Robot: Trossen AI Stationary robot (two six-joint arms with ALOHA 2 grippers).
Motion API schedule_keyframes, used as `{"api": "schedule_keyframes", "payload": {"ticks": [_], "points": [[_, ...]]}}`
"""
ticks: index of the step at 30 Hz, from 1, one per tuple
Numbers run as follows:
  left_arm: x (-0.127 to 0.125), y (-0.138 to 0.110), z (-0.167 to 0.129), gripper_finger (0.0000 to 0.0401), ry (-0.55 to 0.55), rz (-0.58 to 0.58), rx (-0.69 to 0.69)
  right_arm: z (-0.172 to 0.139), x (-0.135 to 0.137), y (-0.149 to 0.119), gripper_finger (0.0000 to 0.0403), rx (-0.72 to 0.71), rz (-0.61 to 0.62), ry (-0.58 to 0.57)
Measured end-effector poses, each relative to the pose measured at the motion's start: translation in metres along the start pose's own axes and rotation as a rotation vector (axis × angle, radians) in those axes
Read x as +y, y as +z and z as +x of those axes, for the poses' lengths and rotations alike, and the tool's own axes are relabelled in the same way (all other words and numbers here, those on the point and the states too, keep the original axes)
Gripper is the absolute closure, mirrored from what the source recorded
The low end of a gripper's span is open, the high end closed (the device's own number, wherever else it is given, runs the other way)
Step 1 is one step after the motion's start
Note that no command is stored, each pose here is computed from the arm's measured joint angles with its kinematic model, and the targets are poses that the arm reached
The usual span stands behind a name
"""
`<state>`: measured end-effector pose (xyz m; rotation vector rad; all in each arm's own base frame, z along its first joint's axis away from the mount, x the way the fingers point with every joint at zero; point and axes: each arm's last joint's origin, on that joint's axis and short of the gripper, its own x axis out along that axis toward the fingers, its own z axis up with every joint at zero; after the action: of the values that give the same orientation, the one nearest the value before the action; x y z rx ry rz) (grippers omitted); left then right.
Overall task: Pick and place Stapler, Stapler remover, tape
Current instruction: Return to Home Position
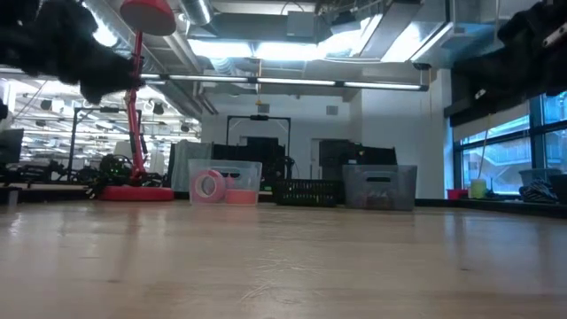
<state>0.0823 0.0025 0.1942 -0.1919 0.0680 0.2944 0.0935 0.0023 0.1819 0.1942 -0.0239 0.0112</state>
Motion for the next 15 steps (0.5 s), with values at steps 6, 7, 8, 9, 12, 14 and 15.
{"api": "schedule_keyframes", "payload": {"ticks": [6, 7, 8, 9, 12, 14, 15], "points": [[0.005, -0.02, 0.007, 0.0182, 0.113, 0.058, 0.024, 0.003, -0.002, -0.013, 0.0401, -0.003, -0.022, 0.022], [0.005, -0.021, 0.008, 0.0182, 0.12, 0.069, 0.023, 0.003, -0.002, -0.013, 0.0401, -0.005, -0.031, 0.023], [0.005, -0.021, 0.008, 0.0182, 0.128, 0.078, 0.023, 0.003, -0.002, -0.013, 0.0401, -0.006, -0.056, 0.022], [0.005, -0.021, 0.008, 0.0182, 0.131, 0.083, 0.022, 0.003, -0.002, -0.013, 0.0401, -0.007, -0.084, 0.022], [0.005, -0.021, 0.008, 0.0184, 0.133, 0.103, 0.023, 0.003, -0.002, -0.013, 0.0401, 0.0, -0.151, 0.011], [0.005, -0.021, 0.008, 0.0189, 0.133, 0.124, 0.025, 0.003, -0.003, -0.013, 0.0401, -0.009, -0.183, -0.017], [0.005, -0.021, 0.008, 0.0192, 0.137, 0.133, 0.025, 0.003, -0.004, -0.012, 0.0401, -0.016, -0.201, -0.039]]}}
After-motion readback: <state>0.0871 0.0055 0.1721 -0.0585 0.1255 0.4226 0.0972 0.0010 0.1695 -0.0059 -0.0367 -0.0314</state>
